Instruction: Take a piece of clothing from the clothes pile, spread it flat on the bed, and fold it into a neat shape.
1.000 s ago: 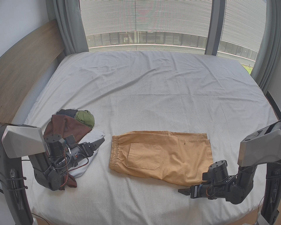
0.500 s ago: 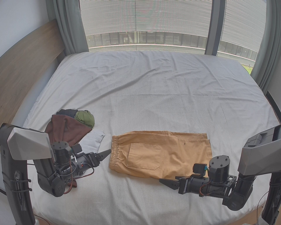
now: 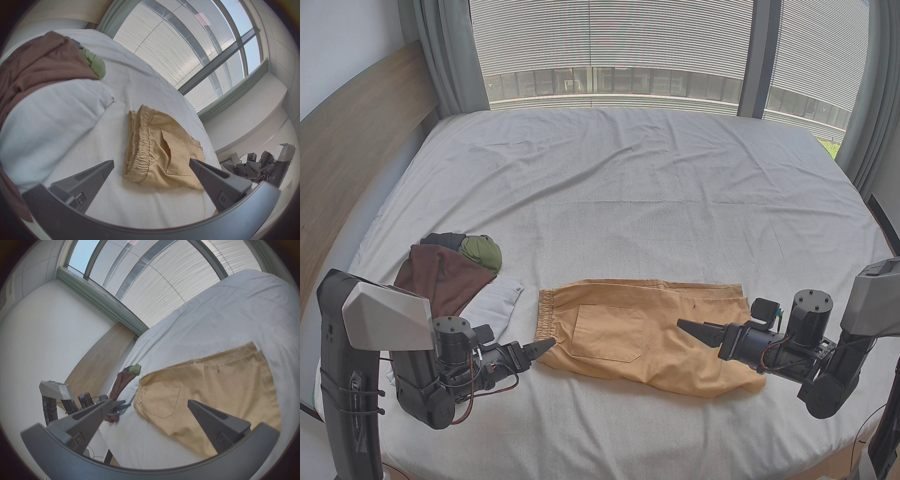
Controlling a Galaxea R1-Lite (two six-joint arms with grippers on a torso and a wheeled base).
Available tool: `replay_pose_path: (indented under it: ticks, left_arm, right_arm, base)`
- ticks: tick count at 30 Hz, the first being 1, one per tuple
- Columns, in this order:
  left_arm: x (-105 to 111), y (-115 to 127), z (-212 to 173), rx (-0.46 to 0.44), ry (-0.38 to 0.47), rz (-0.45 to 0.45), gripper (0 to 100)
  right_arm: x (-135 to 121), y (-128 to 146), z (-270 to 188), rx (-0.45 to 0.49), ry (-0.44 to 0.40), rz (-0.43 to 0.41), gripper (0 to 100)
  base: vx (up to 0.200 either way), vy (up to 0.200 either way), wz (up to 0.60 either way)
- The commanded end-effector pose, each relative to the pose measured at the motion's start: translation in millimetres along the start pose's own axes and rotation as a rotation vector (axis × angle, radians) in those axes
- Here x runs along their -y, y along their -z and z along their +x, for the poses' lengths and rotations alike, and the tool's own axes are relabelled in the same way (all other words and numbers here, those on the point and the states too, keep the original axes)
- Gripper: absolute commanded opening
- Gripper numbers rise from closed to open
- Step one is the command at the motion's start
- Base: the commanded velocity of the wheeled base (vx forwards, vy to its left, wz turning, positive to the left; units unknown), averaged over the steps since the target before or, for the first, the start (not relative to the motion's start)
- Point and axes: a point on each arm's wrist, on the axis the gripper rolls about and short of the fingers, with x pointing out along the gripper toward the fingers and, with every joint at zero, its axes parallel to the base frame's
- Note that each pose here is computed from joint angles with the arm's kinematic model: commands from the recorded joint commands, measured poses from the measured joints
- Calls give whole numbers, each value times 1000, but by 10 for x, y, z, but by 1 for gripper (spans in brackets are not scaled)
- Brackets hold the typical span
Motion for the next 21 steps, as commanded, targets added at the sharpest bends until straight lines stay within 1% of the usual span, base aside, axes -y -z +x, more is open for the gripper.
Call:
replay_pose_path:
  ticks: [1, 5, 9, 15, 18, 21]
  left_arm:
    - [-10, 84, 92, -38, -15, -8, 100]
    - [-63, 141, 151, -52, -63, -15, 100]
    - [-92, 182, 165, -65, -79, -17, 100]
    - [-98, 264, 347, -74, -56, -3, 100]
    - [-83, 228, 413, -59, -45, 4, 100]
    - [-72, 199, 482, -67, -47, 3, 100]
  right_arm:
    - [-28, -112, -67, 42, -6, -11, 100]
    - [-23, -106, -63, 40, -4, -5, 100]
    - [-17, -100, -60, 37, -3, -4, 100]
    - [-31, -91, -54, 35, -6, -5, 100]
    - [-25, -93, -51, 36, -5, -3, 100]
    - [-30, -96, -45, 37, -8, -5, 100]
  base:
    - [0, 0, 0]
    - [0, 0, 0]
    - [0, 0, 0]
    - [0, 0, 0]
    - [0, 0, 0]
    - [0, 0, 0]
